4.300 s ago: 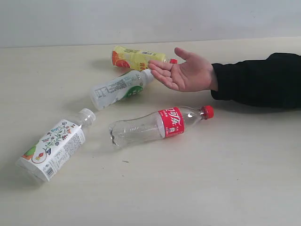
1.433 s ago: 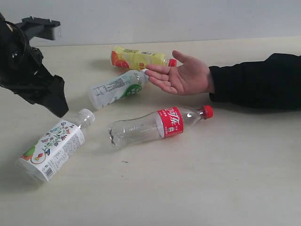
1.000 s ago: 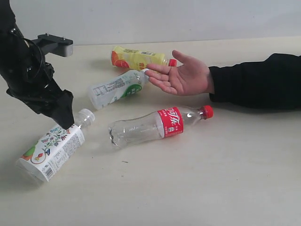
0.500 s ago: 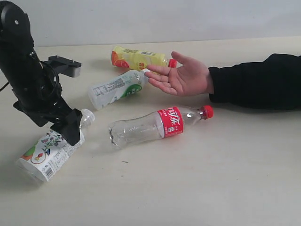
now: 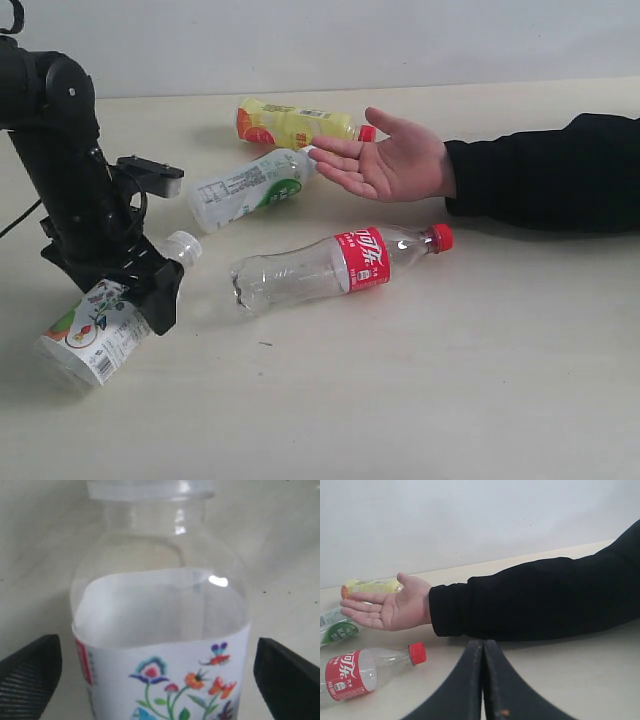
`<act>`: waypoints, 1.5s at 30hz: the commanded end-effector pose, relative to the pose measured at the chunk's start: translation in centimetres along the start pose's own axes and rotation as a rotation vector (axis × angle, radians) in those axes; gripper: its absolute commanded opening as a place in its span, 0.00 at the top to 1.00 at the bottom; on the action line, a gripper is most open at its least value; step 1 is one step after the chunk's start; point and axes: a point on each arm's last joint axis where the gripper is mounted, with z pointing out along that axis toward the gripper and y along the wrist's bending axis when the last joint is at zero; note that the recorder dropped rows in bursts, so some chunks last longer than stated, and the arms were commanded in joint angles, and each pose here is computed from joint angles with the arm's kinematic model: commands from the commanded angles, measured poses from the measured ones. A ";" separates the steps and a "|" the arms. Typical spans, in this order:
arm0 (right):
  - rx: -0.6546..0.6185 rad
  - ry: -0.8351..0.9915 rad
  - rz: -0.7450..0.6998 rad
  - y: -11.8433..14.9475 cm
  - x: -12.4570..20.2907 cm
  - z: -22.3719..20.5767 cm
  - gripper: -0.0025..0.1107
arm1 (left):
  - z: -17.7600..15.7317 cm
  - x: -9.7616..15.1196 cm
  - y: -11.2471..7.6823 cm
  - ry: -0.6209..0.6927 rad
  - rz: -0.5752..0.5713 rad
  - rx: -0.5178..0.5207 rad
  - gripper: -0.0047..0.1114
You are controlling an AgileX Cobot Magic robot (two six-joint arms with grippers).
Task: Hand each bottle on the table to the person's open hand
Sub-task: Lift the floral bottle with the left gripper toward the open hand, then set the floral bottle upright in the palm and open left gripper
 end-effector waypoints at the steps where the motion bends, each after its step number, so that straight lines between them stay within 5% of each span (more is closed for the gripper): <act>1: 0.002 -0.008 0.000 0.0 0.1 0.0 0.98 | 0.2 0.0 -0.1 0.011 -0.018 -0.002 0.13; 4: 0.002 -0.008 0.000 0.0 0.1 0.0 0.98 | 0.2 0.3 -0.2 0.040 -0.026 0.008 0.32; 8: 0.002 -0.008 0.000 0.0 0.1 0.0 0.98 | 0.2 0.7 -0.3 0.082 -0.026 0.023 0.73; 9: 0.002 -0.008 0.000 0.0 0.1 0.0 0.98 | 0.2 1.0 -0.4 0.117 -0.026 0.035 0.91; 10: 0.002 -0.008 0.000 0.0 0.1 0.0 0.98 | 0.1 1.2 -0.5 0.136 -0.024 0.042 0.96; 14: 0.002 -0.008 0.000 0.0 0.1 0.0 0.98 | -0.8 1.6 -0.5 0.157 -0.007 0.025 0.96; 20: 0.002 -0.008 0.000 0.0 0.1 0.0 0.98 | -7.6 1.8 -0.7 -0.063 -0.225 -0.125 0.96; 24: 0.002 -0.008 0.000 0.0 0.1 0.0 0.98 | -12.3 1.2 -4.7 -0.374 -0.271 -0.148 0.96; 31: 0.002 -0.008 0.000 0.0 0.1 0.0 0.98 | -15.8 -3.9 -16.3 -0.574 -0.167 -0.016 0.96; 38: 0.002 -0.008 0.000 0.0 0.1 0.0 0.98 | -15.9 -9.9 -19.0 -0.555 -0.256 0.154 0.96; 45: 0.002 -0.008 0.000 0.0 0.1 0.0 0.98 | -12.6 -15.2 -19.3 -0.659 -0.398 0.263 0.96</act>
